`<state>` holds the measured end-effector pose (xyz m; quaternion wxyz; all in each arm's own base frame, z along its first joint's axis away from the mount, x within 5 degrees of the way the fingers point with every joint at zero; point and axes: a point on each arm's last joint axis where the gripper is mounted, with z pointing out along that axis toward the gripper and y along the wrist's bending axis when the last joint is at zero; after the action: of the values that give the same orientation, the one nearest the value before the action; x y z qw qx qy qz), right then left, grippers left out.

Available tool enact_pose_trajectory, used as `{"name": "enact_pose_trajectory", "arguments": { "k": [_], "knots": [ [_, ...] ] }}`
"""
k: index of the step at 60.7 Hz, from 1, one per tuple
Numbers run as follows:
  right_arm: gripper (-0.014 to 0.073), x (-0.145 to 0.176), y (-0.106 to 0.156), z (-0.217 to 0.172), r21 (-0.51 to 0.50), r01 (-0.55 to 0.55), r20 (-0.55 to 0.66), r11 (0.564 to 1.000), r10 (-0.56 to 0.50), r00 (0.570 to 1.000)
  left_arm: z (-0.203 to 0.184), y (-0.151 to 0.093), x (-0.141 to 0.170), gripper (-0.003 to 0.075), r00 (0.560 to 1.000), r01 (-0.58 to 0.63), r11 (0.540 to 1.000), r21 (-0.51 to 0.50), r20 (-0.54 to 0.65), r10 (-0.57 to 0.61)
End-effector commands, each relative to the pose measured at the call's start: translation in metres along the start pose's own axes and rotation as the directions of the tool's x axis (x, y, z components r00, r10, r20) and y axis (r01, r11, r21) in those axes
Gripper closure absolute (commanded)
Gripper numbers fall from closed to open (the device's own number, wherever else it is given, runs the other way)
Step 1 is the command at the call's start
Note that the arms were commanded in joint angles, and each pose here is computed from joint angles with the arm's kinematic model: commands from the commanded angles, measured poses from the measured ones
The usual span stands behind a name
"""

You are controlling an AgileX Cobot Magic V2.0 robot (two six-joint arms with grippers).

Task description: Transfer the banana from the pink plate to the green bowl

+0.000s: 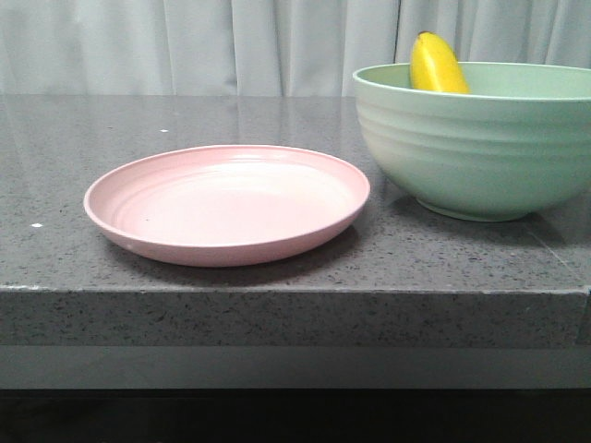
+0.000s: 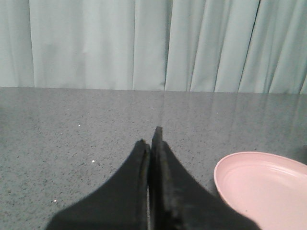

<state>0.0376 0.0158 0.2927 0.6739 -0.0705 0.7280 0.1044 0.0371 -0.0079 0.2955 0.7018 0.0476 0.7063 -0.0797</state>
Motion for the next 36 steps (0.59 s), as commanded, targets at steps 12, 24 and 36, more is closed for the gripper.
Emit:
{"name": "enact_pose_trajectory", "arguments": {
  "k": [12,24,36],
  "knots": [
    [0.0653,-0.014,-0.001,-0.001,0.013,-0.004,0.094,1.0,0.003,0.996,0.002,0.005,0.04,0.0741,1.0,-0.008,0.997,-0.076,0.019,0.01],
    [0.0653,-0.014,-0.001,-0.001,0.013,-0.004,0.093,1.0,0.003,0.996,0.013,0.01,0.083,0.0741,0.998,-0.024,0.994,-0.111,-0.063,0.017],
    [0.0653,-0.014,-0.001,-0.001,0.013,-0.004,0.093,1.0,0.003,0.996,0.017,0.011,0.096,0.0741,1.0,-0.003,0.994,-0.112,-0.024,0.001]
  ]
}}
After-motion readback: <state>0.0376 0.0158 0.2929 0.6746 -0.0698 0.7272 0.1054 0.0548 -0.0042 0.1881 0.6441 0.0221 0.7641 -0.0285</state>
